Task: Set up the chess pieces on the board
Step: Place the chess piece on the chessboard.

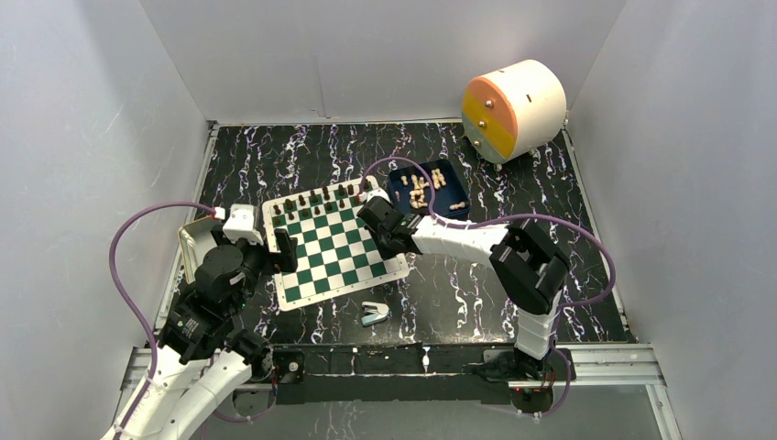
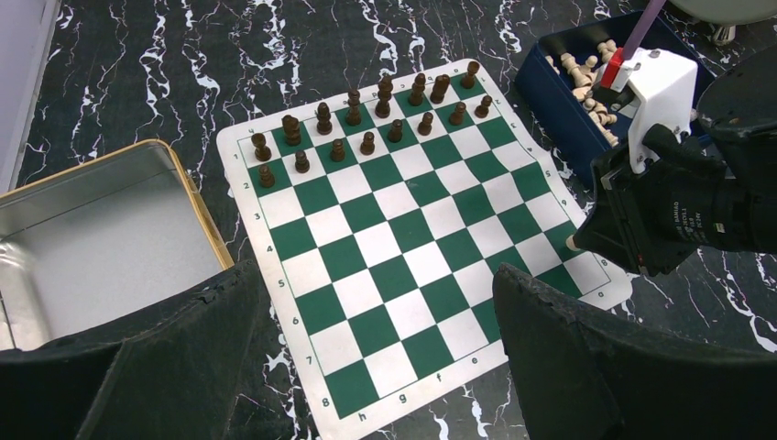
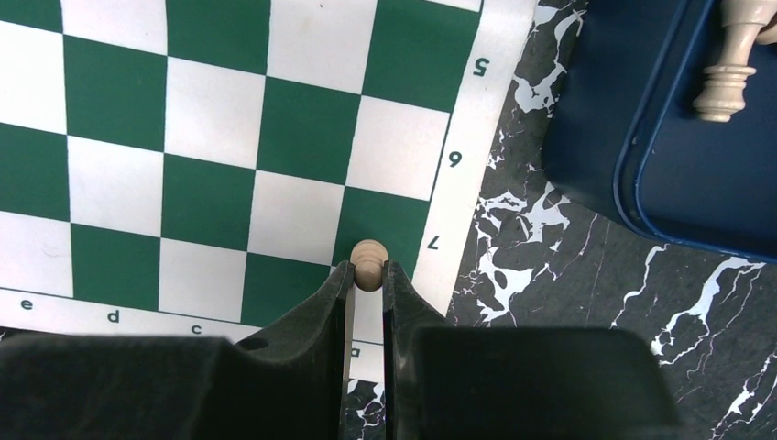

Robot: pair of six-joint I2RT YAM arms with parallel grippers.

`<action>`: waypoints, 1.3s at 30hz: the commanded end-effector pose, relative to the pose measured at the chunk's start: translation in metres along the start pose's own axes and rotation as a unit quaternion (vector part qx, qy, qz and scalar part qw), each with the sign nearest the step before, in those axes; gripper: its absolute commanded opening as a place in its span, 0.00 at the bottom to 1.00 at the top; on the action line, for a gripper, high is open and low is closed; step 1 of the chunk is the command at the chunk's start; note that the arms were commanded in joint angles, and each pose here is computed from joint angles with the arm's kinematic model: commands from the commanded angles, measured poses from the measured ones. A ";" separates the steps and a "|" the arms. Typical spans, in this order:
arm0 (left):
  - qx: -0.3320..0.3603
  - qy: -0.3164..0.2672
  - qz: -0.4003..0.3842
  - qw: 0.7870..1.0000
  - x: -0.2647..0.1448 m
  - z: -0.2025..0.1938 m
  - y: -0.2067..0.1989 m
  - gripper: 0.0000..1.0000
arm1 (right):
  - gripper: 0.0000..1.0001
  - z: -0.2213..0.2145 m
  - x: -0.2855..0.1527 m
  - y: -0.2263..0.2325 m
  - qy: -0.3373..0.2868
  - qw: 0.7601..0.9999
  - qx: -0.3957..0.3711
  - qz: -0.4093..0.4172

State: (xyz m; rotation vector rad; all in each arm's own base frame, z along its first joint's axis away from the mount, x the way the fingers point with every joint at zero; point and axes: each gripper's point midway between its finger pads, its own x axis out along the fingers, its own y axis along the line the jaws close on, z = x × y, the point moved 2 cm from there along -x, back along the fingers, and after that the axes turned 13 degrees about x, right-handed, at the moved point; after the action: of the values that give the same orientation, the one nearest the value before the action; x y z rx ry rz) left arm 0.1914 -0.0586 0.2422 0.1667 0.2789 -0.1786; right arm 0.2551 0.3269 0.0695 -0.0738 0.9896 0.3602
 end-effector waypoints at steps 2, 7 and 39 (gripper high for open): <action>-0.004 -0.008 0.005 1.000 -0.001 0.003 0.001 0.95 | 0.19 0.003 0.005 0.003 -0.013 1.000 0.005 -0.003; -0.004 -0.008 0.005 1.000 -0.001 0.003 0.002 0.95 | 0.19 -0.001 0.009 0.001 -0.008 1.000 0.006 -0.008; -0.004 -0.008 0.000 1.000 -0.002 0.002 0.000 0.95 | 0.33 0.000 0.013 0.001 -0.014 1.000 0.011 -0.010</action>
State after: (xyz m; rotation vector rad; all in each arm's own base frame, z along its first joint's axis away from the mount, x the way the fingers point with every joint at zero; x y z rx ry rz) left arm 0.1907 -0.0583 0.2429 0.1646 0.2748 -0.1797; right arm 0.2582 0.3259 0.0580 -0.0824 0.9853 0.3372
